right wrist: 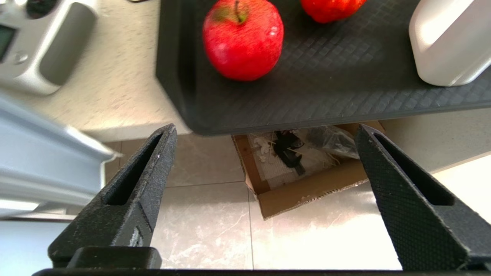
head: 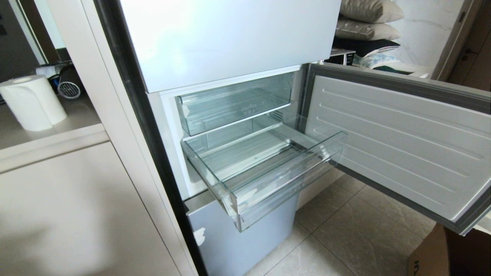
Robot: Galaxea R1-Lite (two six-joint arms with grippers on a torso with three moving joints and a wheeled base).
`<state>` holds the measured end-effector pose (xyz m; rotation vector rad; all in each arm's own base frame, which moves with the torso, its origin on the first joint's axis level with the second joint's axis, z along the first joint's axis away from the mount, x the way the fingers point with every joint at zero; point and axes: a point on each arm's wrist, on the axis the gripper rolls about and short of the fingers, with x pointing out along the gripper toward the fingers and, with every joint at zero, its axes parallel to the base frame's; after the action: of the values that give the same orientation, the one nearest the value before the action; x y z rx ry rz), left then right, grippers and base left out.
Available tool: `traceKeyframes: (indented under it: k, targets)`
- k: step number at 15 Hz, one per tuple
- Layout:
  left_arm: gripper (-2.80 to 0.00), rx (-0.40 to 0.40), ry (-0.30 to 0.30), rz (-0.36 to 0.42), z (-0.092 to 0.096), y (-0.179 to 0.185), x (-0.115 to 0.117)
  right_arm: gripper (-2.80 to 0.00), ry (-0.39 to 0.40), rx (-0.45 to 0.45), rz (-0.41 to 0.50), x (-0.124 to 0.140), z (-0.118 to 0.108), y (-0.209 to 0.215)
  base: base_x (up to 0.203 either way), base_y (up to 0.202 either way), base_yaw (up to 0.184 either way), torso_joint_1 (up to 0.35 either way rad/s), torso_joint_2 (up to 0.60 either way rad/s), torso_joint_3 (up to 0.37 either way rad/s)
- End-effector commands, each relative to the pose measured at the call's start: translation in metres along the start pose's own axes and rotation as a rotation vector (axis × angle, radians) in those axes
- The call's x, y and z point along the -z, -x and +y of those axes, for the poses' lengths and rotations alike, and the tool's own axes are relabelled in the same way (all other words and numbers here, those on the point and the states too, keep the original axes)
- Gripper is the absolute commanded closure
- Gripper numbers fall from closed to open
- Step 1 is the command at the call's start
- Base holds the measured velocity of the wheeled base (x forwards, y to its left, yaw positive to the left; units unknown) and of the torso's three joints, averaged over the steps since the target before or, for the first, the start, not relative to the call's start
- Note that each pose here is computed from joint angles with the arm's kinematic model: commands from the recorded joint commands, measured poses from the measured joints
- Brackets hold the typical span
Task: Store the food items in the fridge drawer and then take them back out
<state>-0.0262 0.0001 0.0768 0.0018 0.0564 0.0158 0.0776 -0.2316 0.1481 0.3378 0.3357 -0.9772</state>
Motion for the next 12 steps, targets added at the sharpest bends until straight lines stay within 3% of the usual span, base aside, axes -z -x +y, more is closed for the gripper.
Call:
traceKeyframes:
  k: [1, 12]
  targets:
    - [0.00, -0.001, 0.000, 0.002, 0.000, 0.000, 0.000, -2.80, -0.013, 0.012, 0.038, 0.000, -0.009, -0.024, 0.000, 0.000, 0.000, 0.000, 0.00, 0.000]
    - [0.00, -0.001, 0.000, 0.002, 0.000, 0.000, 0.000, -2.80, 0.040, 0.003, 0.031, -0.016, 0.004, -0.066, 0.000, 0.000, 0.000, 0.000, 0.00, 0.000]
